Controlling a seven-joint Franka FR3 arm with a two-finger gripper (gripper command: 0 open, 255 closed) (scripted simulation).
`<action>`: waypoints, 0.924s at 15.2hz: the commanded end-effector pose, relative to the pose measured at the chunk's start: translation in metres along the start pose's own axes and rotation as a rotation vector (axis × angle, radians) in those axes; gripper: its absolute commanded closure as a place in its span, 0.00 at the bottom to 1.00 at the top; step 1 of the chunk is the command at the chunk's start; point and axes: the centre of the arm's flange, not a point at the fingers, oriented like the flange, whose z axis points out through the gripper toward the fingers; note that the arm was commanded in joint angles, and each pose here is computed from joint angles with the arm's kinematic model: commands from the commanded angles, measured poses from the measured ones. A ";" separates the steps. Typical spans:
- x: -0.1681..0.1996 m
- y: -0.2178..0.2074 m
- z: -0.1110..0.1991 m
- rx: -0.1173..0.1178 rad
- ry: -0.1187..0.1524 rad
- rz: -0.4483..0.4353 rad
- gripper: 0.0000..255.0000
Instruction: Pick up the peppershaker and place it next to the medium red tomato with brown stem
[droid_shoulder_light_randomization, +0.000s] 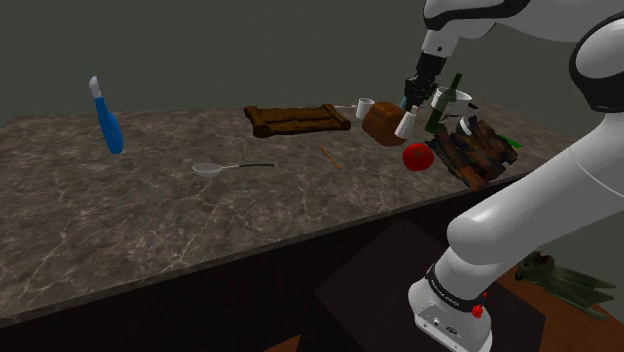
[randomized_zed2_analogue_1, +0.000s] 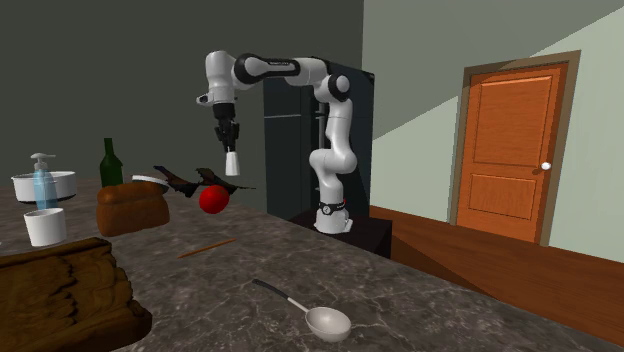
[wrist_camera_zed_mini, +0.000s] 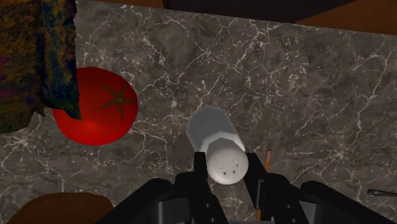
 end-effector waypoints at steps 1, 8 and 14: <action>-0.004 0.028 -0.002 0.000 0.000 -0.001 1.00; -0.005 0.041 0.029 0.000 0.000 -0.001 1.00; -0.004 0.044 0.060 0.000 0.000 -0.001 1.00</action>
